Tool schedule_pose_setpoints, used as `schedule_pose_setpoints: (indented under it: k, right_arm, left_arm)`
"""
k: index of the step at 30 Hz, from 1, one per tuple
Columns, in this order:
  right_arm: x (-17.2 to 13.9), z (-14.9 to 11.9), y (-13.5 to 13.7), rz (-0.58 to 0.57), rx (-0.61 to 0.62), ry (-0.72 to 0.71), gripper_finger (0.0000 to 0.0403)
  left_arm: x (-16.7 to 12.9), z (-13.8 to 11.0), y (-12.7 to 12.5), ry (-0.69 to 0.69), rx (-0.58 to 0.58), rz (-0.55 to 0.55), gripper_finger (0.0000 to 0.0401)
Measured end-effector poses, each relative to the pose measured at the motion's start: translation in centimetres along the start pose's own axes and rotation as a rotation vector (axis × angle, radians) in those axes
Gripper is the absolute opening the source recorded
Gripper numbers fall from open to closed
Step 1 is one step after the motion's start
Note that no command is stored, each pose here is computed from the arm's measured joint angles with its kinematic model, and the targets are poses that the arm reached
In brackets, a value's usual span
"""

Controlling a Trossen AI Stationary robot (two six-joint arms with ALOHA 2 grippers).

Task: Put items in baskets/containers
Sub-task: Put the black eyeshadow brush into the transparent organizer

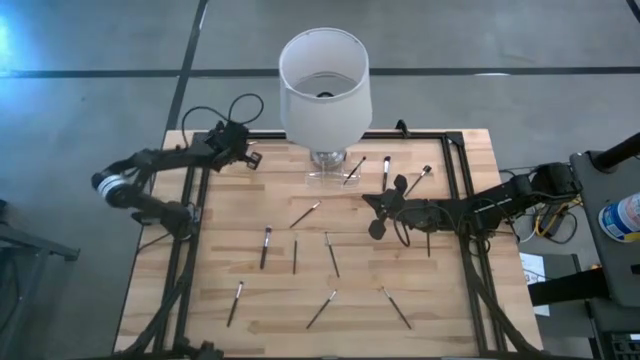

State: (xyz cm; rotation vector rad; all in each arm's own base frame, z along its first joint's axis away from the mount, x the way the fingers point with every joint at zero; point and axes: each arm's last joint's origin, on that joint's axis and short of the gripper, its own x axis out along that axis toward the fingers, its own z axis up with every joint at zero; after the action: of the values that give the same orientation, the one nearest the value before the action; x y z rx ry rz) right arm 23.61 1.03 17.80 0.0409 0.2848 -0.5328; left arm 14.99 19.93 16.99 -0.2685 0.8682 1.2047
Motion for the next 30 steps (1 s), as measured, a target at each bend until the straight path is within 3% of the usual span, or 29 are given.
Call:
schedule_pose_setpoints:
  k: [6,12,24,30]
  right_arm:
    - [0.0,0.0,0.0,0.001,0.0,0.001,0.0008]
    - [0.0,0.0,0.0,0.002,-0.004,0.002,0.0009]
    - [0.0,0.0,0.0,0.002,-0.006,0.004,0.0009]
    - [0.0,0.0,0.0,0.002,-0.013,0.004,0.0008]
  left_arm:
    - [2.8,1.8,0.4,0.052,-0.01,0.042,0.0]
    - [5.2,2.6,0.3,0.083,-0.01,0.165,0.0]
    - [8.2,2.0,-0.4,0.14,0.043,0.201,0.0]
    - [7.3,1.9,-0.4,0.145,0.144,0.116,0.0]
